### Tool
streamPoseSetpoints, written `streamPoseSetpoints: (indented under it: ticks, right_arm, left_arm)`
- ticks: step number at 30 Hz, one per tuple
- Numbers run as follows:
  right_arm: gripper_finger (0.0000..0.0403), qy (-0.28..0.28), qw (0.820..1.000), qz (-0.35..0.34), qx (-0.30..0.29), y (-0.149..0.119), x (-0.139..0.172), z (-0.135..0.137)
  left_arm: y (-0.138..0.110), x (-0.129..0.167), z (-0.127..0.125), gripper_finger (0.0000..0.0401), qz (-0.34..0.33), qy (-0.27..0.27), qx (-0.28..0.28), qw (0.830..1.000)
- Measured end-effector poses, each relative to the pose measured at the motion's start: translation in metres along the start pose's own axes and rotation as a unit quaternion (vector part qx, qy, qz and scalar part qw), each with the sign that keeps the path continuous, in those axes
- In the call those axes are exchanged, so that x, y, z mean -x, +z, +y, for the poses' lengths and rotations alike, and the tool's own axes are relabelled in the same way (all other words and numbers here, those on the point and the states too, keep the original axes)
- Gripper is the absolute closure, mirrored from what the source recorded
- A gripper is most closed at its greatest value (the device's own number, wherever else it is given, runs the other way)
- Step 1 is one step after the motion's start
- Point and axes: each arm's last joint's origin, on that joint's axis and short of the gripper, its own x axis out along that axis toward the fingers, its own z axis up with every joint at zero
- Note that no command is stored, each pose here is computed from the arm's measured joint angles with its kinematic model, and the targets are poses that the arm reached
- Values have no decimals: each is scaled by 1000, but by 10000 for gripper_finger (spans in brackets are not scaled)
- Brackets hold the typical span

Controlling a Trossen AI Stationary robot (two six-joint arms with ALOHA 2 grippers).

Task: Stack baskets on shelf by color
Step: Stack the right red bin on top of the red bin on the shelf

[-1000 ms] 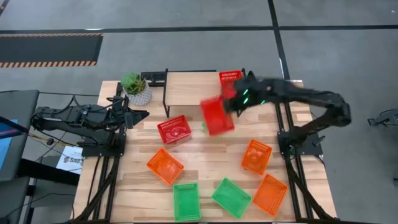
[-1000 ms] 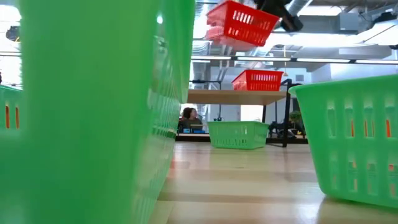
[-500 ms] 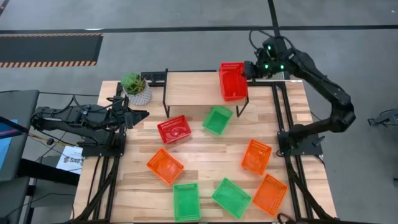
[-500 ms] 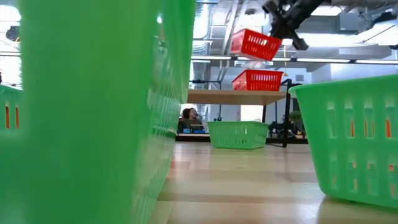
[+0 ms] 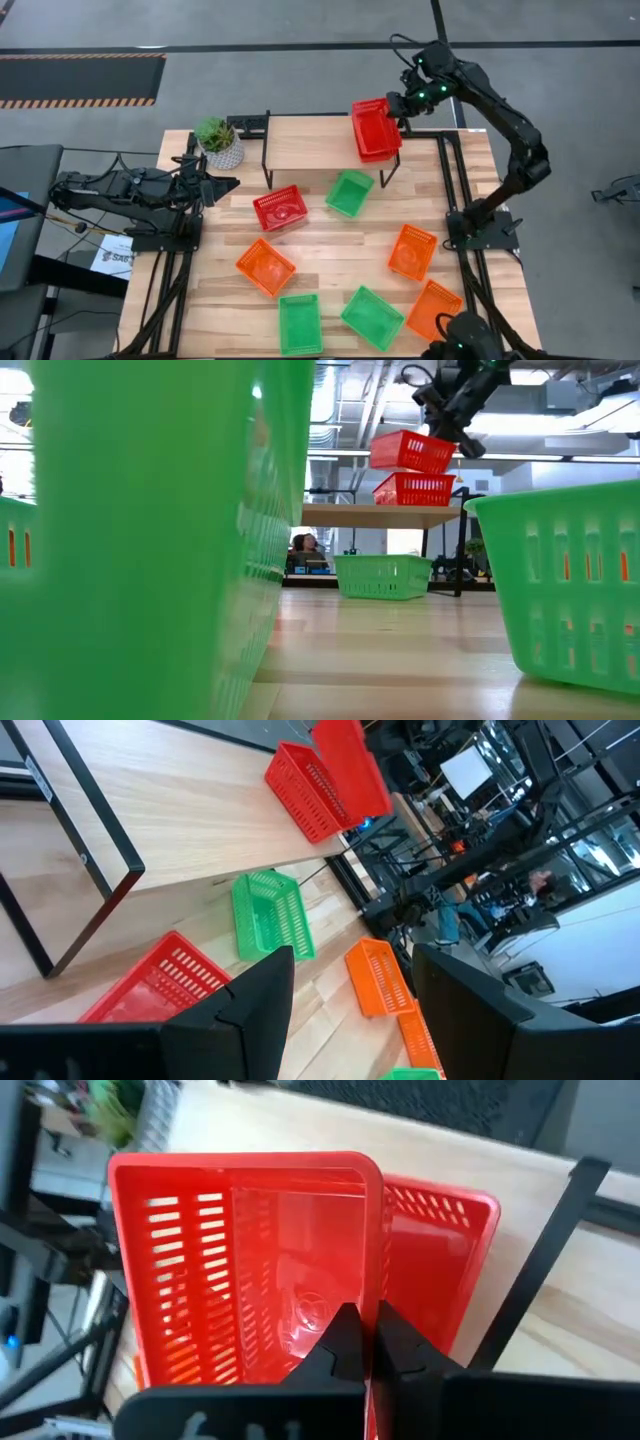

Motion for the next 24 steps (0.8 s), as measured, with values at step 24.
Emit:
streamPoseSetpoints:
  ticks: [24]
  right_arm:
    - [348, -34, 999, 23, -11, 4, -10, -14]
  left_arm:
    - [1, 0, 0, 209, -17, 10, 12, 1000]
